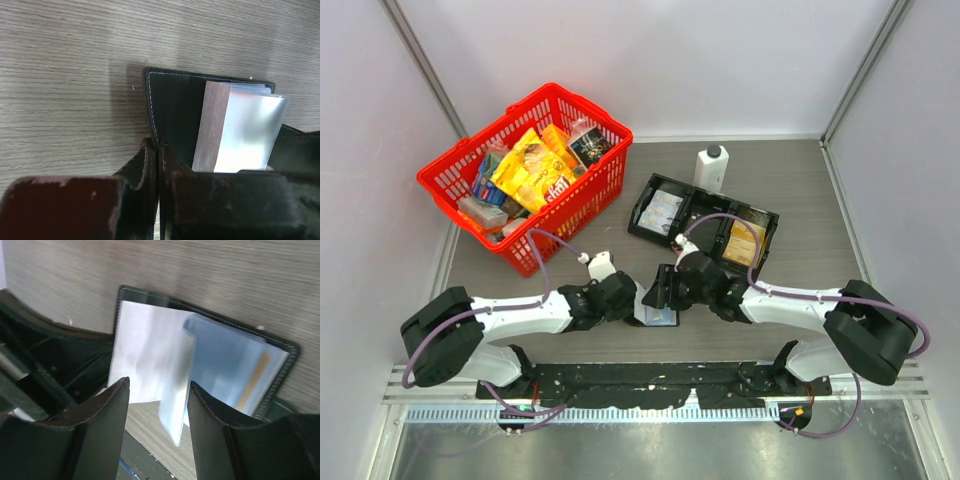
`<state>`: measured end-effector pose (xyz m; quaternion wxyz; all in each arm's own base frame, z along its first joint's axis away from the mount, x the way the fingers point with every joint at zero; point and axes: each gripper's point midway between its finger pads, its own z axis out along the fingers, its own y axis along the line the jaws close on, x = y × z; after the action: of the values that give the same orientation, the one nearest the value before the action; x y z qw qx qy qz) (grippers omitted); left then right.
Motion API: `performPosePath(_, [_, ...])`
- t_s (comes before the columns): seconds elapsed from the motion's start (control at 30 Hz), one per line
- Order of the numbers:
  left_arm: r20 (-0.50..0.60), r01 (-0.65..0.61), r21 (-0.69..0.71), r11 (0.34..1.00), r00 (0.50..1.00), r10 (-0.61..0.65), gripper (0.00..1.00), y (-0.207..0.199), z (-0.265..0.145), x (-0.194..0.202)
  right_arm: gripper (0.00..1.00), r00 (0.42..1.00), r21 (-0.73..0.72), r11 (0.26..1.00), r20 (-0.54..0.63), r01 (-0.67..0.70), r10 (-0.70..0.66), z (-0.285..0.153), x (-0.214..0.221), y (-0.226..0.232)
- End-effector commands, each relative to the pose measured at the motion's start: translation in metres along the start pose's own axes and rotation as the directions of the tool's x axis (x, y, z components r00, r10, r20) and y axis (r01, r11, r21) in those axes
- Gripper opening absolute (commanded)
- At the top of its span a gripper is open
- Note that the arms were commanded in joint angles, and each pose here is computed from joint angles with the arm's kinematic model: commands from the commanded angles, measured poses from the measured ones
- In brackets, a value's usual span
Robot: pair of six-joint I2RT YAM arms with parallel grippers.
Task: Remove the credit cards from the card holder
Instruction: Open the card holder at the center of the board.
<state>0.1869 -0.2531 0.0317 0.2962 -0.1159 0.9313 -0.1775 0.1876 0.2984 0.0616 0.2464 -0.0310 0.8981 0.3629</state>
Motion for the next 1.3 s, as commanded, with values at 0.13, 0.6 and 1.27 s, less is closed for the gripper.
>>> performPosePath(0.13, [0.048, 0.055, 0.055, 0.997, 0.997, -0.058, 0.11, -0.005, -0.010, -0.012, 0.54, 0.997, -0.211, 0.975, 0.034, 0.073, -0.067, 0.004, -0.016, 0.073])
performPosePath(0.6, [0.182, 0.093, 0.152, 0.984, 0.976, -0.120, 0.67, 0.001, -0.063, -0.052, 0.64, 0.982, -0.126, 0.974, 0.035, 0.187, -0.184, 0.009, -0.028, 0.073])
performPosePath(1.27, [0.200, 0.039, 0.323, 0.946, 0.974, -0.109, 0.68, -0.020, -0.110, -0.070, 0.63, 0.979, -0.147, 0.970, -0.031, 0.196, -0.203, 0.045, -0.016, 0.073])
